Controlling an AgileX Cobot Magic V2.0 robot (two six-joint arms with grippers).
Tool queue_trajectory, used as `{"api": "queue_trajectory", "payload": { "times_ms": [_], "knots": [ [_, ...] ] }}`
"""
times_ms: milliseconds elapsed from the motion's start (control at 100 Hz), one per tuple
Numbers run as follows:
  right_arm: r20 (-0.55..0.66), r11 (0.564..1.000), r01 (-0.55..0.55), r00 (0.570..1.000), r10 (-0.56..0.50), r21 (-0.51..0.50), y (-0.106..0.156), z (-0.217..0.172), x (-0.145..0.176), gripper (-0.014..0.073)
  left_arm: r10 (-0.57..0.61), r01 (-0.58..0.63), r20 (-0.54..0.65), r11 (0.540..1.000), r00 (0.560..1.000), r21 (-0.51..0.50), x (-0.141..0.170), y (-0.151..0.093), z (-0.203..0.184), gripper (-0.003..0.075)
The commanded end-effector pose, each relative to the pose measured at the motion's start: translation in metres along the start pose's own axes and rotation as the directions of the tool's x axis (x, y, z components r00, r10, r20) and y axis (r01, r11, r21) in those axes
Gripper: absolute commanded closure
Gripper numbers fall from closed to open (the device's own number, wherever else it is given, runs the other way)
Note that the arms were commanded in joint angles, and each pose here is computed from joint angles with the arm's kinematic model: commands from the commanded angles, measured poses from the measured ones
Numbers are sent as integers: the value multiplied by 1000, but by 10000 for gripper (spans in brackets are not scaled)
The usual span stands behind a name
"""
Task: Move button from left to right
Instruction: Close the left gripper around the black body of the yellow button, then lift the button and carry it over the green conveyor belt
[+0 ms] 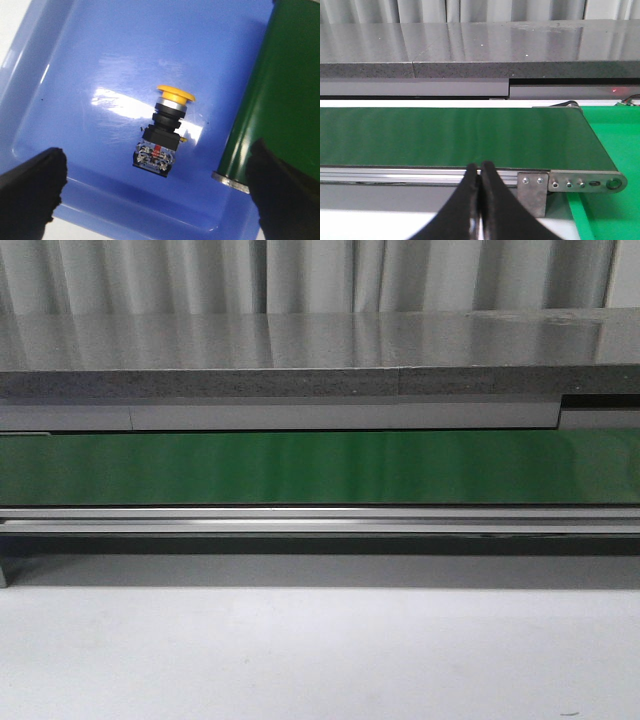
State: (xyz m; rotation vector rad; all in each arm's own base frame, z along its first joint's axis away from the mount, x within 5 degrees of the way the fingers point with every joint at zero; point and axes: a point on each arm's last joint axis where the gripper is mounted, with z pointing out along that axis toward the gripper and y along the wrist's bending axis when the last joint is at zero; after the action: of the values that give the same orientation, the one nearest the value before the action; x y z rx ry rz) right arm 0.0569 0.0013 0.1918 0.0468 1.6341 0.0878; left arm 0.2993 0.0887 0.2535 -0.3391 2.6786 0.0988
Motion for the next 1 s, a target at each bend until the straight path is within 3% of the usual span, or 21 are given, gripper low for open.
{"api": "queue_trajectory", "payload": {
  "times_ms": [0, 370, 990],
  "knots": [
    [100, 1000, 3, 995, -1, -14, 1, -2, -8, 663, -4, 4, 75, 1000, 997, -4, -16, 1, -3, 33],
    [100, 1000, 3, 995, -1, -14, 1, -2, -8, 663, 0, 0, 13, 1000, 1000, -5, -32, 2, 37, 33],
    [100, 1000, 3, 995, -1, -13, 1, -2, -8, 663, -8, 7, -95, 1000, 995, -12, -24, 9, 79, 34]
  ]
}}
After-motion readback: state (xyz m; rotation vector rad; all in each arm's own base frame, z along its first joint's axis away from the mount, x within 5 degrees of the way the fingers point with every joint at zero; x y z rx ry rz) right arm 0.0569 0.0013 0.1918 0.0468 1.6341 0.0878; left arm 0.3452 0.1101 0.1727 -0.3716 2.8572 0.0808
